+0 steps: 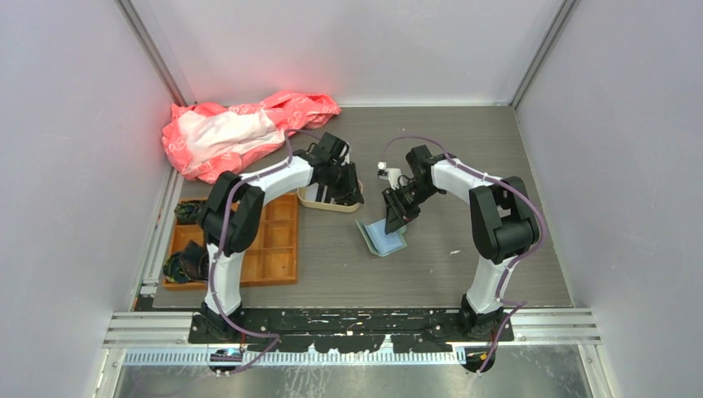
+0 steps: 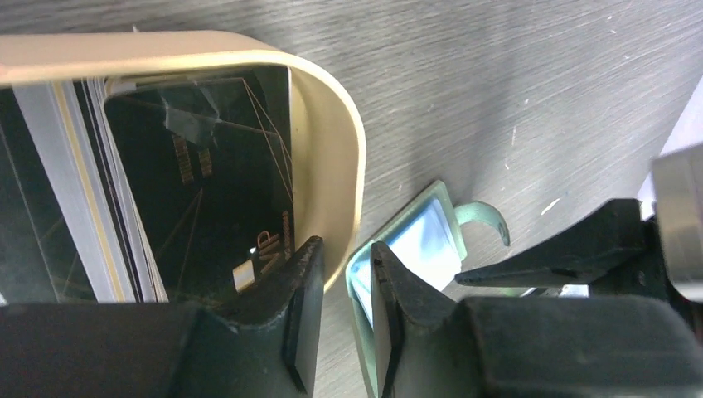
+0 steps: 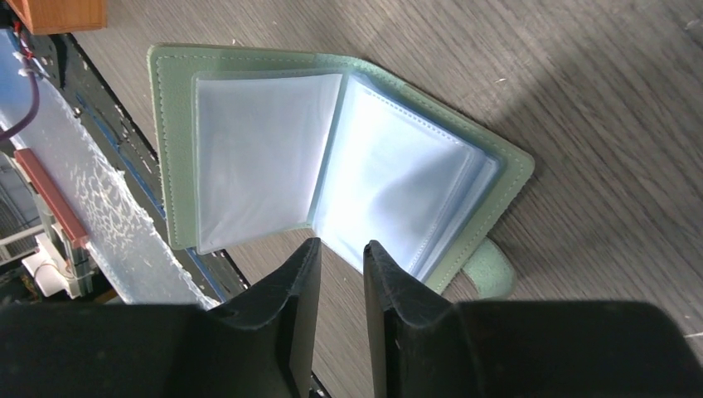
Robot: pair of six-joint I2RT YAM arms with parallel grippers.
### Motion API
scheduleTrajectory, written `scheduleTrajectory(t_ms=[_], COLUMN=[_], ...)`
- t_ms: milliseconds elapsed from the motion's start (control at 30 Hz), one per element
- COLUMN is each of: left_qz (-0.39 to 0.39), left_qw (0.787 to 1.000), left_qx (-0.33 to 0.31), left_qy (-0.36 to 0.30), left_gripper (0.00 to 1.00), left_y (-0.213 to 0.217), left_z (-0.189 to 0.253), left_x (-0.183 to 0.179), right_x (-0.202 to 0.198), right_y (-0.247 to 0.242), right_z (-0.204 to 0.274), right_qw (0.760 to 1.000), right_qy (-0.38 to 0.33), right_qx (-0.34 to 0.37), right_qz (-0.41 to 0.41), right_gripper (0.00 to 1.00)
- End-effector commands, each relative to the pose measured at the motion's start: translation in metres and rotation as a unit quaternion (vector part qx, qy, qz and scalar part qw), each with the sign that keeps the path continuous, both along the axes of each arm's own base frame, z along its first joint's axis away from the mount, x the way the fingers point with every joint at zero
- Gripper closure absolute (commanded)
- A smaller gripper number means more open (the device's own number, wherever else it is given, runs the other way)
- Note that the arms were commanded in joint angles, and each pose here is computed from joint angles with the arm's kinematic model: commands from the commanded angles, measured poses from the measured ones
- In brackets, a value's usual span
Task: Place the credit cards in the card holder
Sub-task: Move the storage box to the center of the board, then pick up the credit card from the storage box.
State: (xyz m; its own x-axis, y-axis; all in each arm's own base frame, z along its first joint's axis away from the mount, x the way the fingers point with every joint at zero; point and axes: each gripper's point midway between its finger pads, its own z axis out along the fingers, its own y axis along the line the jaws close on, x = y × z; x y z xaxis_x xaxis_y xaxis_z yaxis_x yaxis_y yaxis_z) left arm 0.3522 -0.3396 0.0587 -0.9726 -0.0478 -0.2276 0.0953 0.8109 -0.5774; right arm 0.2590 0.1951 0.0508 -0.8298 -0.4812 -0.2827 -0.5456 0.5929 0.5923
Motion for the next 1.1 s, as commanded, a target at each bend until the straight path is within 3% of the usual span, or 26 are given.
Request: scheduleTrajectory(t_ms=[0,133,233,367,467,633,1067], left_qz=[0.022,0.032,0.038,0.051,0.065,0.071,0.044], left_qw=[0.994,0.984,0.979,0.982,0.985,0.987,0.993], left_qx=[-0.056,-0.054,-0.017,0.021,0.018,0.03,0.075], left_qy=[-0.096,-0.17,-0.199,-0.178,-0.161,-0.143,-0.084], left_gripper=[0.69,0.52,0.45,0.42,0.29,0.27,0.25], left_y=[-0.011,0.003,0.023,0.056,0.078,0.101,0.103], left_z=[0.078,0.12,0.126,0.107,0.095,0.08,0.025], left_x=[0.013,0.017,0.017,0.016,0.02,0.032,0.061], right_x=[-0.002,-0.005,-0.006,-0.006,-0.005,-0.005,-0.004], right_y=[0.01,0.014,0.014,0.014,0.014,0.014,0.013], right_z=[0.023,0.028,0.028,0.028,0.027,0.025,0.024], right_qw=[0.999,0.998,0.997,0.997,0.998,0.998,0.998], right_qy=[-0.025,-0.024,-0.023,-0.023,-0.022,-0.02,-0.021], right_qx=[0.045,0.06,0.063,0.062,0.061,0.06,0.057], right_qz=[0.014,0.024,0.026,0.026,0.026,0.026,0.027], right_gripper=[0.69,0.68,0.68,0.68,0.68,0.68,0.68])
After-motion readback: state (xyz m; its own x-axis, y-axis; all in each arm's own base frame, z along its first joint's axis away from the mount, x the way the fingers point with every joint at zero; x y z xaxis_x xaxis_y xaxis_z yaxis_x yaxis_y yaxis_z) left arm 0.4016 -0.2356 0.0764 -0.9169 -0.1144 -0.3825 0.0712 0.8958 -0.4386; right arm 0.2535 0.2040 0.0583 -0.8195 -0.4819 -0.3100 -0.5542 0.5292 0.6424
